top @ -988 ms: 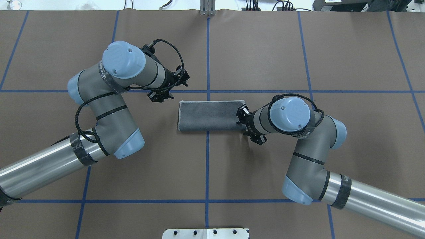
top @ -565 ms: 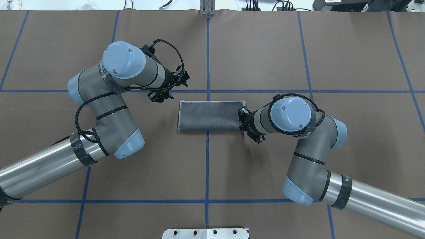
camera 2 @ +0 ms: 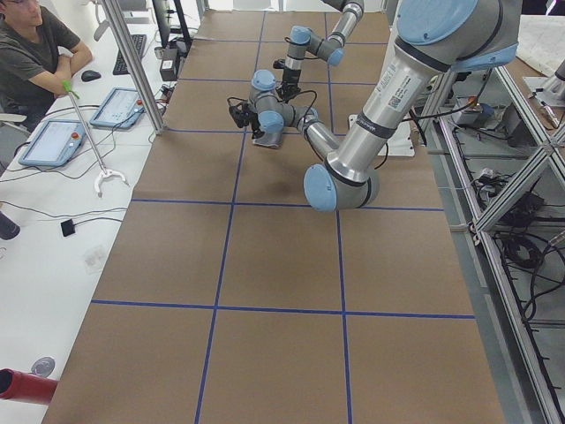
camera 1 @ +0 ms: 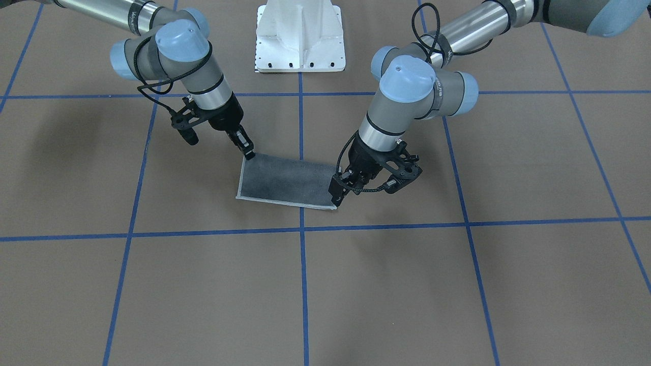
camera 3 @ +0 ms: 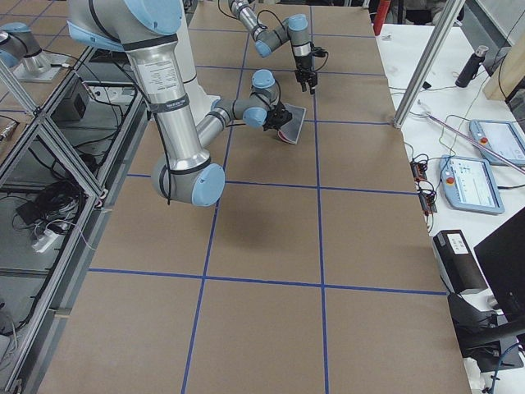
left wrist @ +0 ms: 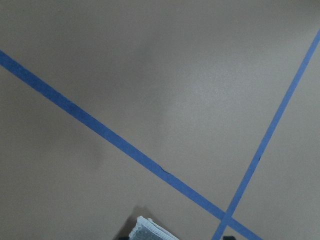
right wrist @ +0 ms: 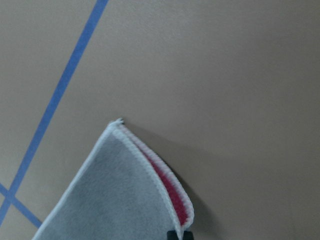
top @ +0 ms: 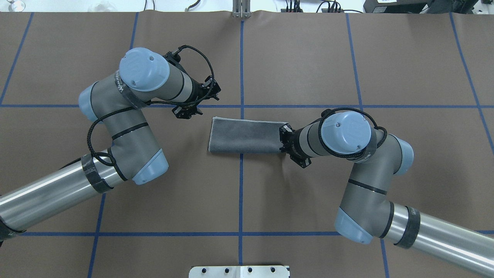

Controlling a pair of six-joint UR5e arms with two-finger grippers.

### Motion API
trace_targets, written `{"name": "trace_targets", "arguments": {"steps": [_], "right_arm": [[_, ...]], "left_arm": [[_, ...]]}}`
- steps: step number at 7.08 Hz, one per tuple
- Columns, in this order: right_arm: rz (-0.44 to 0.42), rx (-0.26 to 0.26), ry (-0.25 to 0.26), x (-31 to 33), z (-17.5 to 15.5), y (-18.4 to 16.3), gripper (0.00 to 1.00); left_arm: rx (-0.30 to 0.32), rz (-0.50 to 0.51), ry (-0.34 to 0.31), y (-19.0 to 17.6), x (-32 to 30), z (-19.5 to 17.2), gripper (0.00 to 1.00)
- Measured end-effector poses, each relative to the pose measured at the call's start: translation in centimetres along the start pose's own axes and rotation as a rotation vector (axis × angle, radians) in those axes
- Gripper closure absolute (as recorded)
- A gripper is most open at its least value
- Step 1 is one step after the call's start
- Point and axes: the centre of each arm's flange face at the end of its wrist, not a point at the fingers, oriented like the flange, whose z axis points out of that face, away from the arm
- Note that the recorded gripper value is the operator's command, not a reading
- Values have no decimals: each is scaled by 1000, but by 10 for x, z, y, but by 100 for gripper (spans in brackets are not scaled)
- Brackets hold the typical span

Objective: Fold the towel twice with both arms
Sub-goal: 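Grasp the folded towel's end with the right gripper and swing it toward the robot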

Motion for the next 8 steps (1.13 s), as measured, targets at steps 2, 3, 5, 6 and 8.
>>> {"name": "trace_targets", "arguments": {"steps": [2,3,5,6,8], "right_arm": [[-7,-46,34,23,-7,37,100],[-8,-71,50,36,-9,53,100],[-28,-113,78,61,-13,77,94],[-36,-127,87,68,-14,85,81],[-47,-148,90,76,-21,94,32]], "left_arm": [[-1,-1,2,1,1,-1,31],[-4,-3,2,3,0,-1,31],[-22,-26,6,17,-2,-2,31],[-39,-41,7,32,-3,-2,31],[-75,-43,-6,62,-19,1,30]]}}
